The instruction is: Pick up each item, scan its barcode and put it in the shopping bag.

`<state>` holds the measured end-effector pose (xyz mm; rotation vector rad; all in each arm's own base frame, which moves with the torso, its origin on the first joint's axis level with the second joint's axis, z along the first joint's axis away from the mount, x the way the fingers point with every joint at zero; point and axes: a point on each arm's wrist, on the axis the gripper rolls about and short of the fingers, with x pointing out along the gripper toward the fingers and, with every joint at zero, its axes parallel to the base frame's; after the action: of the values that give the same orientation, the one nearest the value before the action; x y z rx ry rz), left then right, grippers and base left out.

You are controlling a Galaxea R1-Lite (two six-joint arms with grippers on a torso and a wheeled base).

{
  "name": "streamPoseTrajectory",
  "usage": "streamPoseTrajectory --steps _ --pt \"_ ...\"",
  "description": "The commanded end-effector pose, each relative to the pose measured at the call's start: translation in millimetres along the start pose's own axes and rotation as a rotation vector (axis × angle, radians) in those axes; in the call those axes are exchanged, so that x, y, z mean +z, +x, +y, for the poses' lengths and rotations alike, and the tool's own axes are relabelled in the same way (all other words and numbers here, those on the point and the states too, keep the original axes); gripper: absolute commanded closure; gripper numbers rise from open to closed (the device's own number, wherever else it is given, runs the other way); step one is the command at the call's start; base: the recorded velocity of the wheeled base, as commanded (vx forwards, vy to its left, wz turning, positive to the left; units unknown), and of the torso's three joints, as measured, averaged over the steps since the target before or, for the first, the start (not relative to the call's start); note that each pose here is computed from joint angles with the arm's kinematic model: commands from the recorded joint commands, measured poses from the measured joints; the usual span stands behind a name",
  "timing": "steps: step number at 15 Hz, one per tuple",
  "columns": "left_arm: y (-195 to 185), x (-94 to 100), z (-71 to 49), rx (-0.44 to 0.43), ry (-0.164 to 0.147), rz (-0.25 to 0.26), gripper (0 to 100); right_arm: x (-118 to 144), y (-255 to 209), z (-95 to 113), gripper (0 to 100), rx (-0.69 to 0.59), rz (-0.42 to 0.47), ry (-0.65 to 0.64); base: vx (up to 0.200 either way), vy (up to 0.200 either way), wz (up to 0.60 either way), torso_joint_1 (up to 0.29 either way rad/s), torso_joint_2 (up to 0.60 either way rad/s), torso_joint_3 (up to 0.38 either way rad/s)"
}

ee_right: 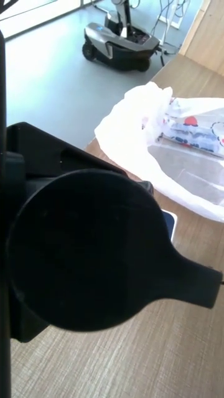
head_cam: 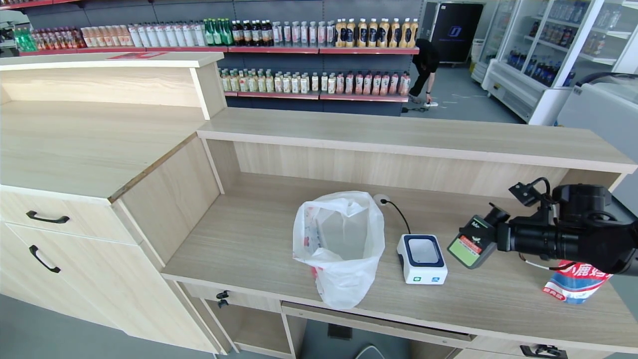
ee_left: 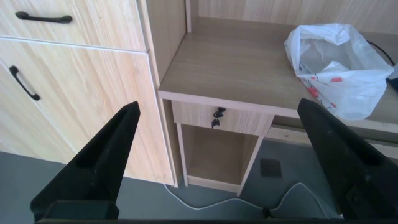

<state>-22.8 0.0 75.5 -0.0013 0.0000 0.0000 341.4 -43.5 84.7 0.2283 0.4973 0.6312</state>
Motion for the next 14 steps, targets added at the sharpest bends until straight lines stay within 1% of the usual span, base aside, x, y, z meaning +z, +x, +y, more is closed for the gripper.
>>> streamPoseTrajectory --steps 1,6,14 --pt "0.0 0.0 0.0 0.000 0.000 0.000 0 -0.7 5.3 -0.5 100 0.009 0.006 0.000 0.000 0.000 0.00 0.000 0.00 0.000" --pt "0.0 0.0 0.0 0.000 0.000 0.000 0 -2.5 12.5 -6.2 100 -0.018 0.011 -0.001 0.000 0.000 0.00 0.000 0.00 0.000" --pt "0.0 0.0 0.0 0.000 0.000 0.000 0 -3.4 28.4 -2.8 100 0.015 0.013 -0.011 0.000 0.000 0.00 0.000 0.00 0.000"
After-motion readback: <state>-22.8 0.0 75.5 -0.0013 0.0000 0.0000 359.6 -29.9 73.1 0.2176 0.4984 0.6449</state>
